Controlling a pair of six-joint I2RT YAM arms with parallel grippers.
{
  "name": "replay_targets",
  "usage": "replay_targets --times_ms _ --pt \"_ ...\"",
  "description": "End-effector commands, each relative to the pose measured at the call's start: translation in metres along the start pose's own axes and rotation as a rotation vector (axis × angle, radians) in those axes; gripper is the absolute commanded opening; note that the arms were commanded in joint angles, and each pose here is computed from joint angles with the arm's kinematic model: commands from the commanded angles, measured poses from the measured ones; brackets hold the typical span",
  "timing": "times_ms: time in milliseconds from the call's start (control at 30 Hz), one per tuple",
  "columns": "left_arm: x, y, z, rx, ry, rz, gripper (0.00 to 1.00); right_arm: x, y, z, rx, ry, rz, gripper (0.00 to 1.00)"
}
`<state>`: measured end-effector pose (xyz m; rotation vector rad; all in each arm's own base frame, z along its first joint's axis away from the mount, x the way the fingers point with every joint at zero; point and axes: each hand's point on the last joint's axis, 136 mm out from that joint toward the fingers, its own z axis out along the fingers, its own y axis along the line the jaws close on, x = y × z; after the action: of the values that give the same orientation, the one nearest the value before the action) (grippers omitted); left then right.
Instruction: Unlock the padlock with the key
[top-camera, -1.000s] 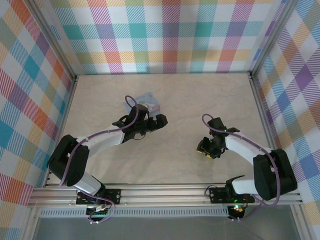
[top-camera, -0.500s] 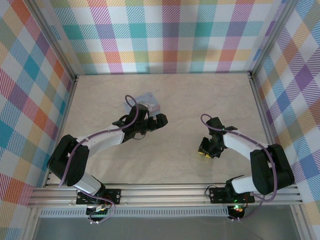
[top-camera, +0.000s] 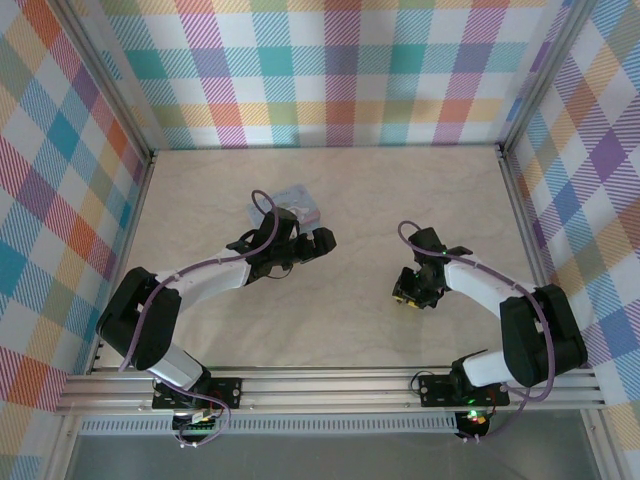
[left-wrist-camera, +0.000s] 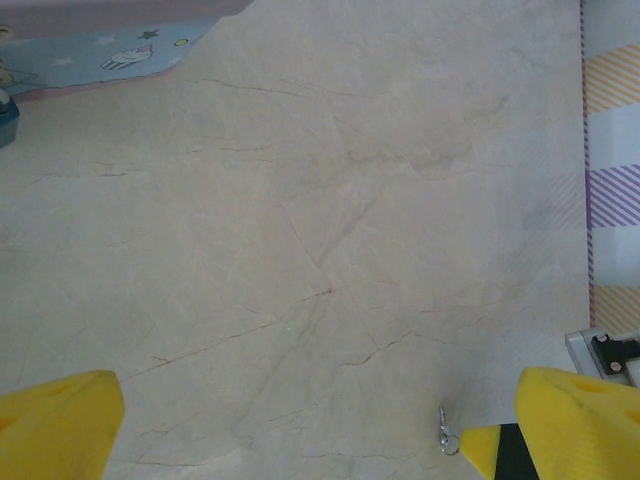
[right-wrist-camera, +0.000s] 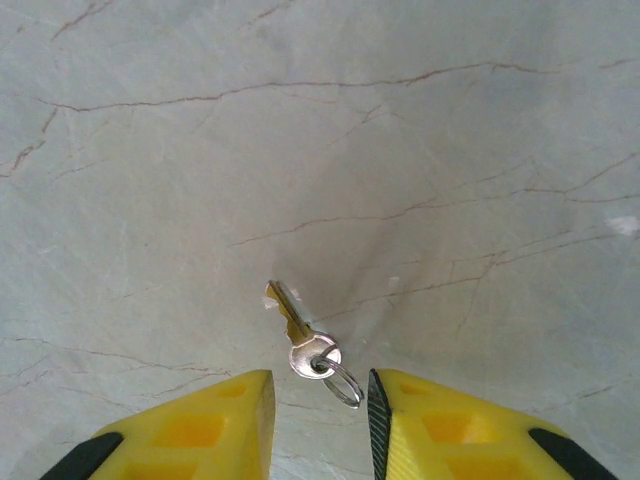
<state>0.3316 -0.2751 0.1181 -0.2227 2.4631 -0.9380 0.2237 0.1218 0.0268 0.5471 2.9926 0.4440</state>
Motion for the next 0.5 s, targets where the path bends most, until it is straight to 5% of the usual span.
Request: replay_targets --times_ms 0,467 --pt "-0.001 -0.012 0.001 0.024 0.007 0.014 1.0 0.0 0.001 -0.002 0.017 -0.002 0.004 0.33" --pt "0.0 -0.011 0.001 0.018 0.006 0.016 1.0 0.007 0.001 0.012 0.032 0.043 0.005 0.3"
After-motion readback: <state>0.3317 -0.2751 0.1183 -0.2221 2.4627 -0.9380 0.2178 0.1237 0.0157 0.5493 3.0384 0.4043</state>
